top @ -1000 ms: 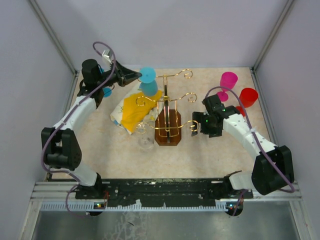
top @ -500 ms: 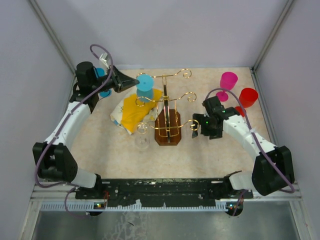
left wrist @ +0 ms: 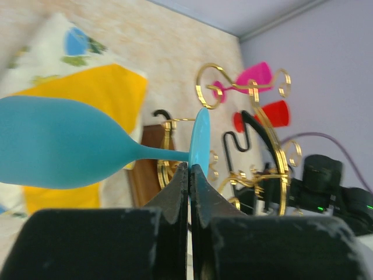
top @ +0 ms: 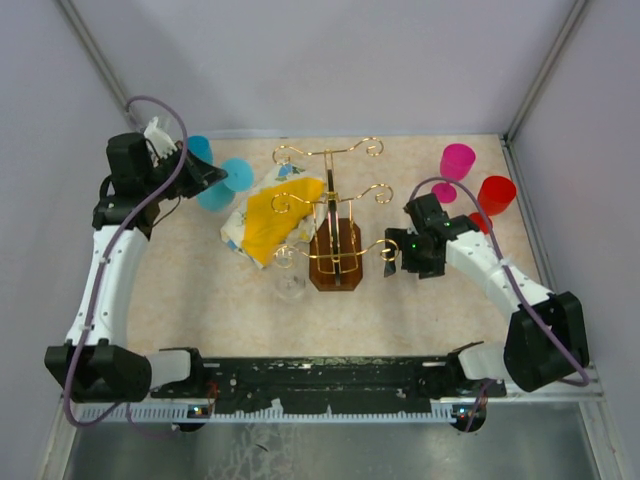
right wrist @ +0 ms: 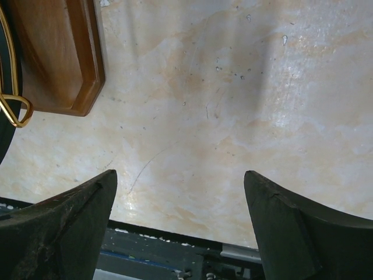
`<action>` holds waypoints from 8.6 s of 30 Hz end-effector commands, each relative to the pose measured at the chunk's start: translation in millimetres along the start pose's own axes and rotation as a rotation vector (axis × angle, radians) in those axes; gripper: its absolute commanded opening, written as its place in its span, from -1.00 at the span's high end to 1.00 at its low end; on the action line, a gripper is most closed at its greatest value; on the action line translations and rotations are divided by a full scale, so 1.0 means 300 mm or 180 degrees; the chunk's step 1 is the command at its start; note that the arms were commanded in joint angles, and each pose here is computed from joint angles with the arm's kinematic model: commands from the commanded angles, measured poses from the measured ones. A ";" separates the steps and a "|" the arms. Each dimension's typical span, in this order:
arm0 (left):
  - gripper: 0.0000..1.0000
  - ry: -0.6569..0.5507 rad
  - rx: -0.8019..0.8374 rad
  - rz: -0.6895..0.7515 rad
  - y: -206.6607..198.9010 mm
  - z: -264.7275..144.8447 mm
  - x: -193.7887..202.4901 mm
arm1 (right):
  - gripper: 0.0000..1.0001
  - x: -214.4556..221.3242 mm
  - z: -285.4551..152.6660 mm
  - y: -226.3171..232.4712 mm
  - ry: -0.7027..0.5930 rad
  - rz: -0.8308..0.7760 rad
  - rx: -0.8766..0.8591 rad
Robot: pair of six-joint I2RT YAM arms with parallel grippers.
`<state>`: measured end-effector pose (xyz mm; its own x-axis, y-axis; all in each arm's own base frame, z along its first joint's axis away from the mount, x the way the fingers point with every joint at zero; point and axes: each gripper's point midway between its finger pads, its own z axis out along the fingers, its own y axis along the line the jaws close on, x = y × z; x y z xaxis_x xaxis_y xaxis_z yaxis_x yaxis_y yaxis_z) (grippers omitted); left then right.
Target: Take the wine glass off the wine glass rack
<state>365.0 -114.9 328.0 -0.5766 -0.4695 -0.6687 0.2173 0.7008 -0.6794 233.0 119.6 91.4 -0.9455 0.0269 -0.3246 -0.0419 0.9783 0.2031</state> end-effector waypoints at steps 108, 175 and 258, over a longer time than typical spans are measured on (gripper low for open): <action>0.94 0.2545 -0.4719 0.2120 0.925 -0.027 0.630 | -0.99 -0.085 -0.364 -0.101 -0.0800 0.0010 0.0401; -0.18 0.1646 -0.2677 0.0762 0.612 0.219 0.724 | -0.60 -0.205 -0.742 0.084 -0.1680 -0.0272 -0.0465; -0.32 0.0478 -0.1659 0.0271 0.276 0.009 0.205 | -0.05 0.003 -0.534 0.919 -0.0374 -0.0549 -0.2801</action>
<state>347.9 -84.1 205.4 -0.7212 -0.3407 -0.6031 -0.1702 0.9311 -0.3225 166.8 344.2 279.9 -0.8850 -0.0514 -0.4628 -0.4192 0.5208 0.7437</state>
